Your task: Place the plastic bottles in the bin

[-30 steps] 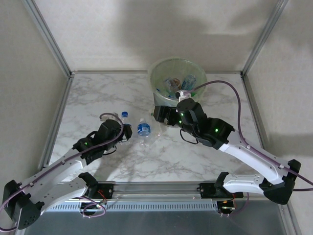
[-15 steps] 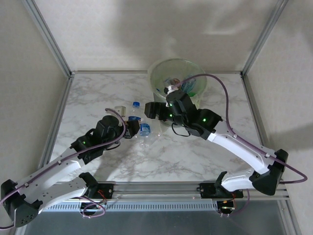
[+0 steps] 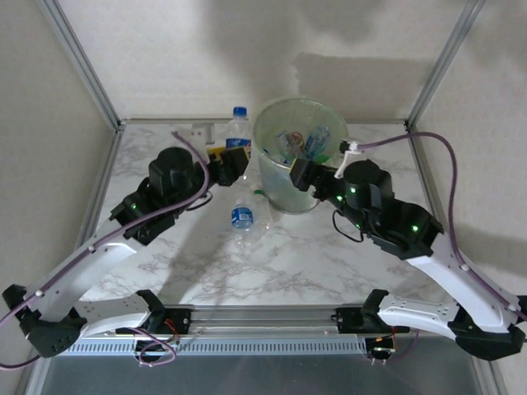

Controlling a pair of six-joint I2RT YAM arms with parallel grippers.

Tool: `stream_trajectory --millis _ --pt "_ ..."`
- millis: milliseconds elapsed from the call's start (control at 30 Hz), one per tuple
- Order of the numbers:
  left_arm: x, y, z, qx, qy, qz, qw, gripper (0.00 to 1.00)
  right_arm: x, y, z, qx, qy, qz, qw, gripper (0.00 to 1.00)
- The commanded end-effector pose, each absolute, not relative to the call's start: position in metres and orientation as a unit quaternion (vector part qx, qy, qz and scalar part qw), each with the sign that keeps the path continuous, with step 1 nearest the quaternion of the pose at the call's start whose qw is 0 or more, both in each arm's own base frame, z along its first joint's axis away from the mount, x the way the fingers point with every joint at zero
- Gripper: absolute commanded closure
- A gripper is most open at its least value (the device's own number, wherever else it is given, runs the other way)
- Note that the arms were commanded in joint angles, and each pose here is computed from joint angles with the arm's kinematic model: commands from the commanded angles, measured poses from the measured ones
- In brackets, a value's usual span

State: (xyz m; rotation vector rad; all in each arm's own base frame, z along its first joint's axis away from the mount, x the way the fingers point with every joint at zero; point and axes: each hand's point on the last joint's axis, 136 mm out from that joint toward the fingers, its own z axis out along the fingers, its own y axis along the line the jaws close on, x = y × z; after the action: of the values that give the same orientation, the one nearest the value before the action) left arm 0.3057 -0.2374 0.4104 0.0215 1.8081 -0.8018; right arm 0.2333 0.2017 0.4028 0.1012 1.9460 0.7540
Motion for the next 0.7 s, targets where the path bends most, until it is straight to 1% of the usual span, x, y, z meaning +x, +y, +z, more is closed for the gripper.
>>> stream_trajectory --millis 0,133,233,333,500,667 --pt "0.325 -0.264 0.426 0.017 0.757 -0.356 0.547 0.41 0.233 0.178 0.365 0.067 0.835 0.246 0.487 0.13" --pt "0.356 -0.292 0.425 0.013 0.765 -0.355 0.538 0.42 0.223 0.169 0.344 0.075 0.846 0.248 0.466 0.13" --pt "0.374 -0.305 0.417 0.017 0.773 -0.347 0.531 0.42 0.217 0.161 0.338 0.083 0.847 0.251 0.462 0.13" --pt "0.388 -0.314 0.412 0.036 0.778 -0.326 0.537 0.4 0.213 0.156 0.338 0.085 0.847 0.25 0.461 0.13" --pt "0.415 -0.321 0.393 0.07 0.8 -0.272 0.531 0.4 0.213 0.154 0.338 0.087 0.846 0.246 0.464 0.13" --pt "0.425 -0.334 0.376 0.112 0.819 -0.24 0.509 0.4 0.211 0.147 0.343 0.099 0.84 0.249 0.471 0.14"
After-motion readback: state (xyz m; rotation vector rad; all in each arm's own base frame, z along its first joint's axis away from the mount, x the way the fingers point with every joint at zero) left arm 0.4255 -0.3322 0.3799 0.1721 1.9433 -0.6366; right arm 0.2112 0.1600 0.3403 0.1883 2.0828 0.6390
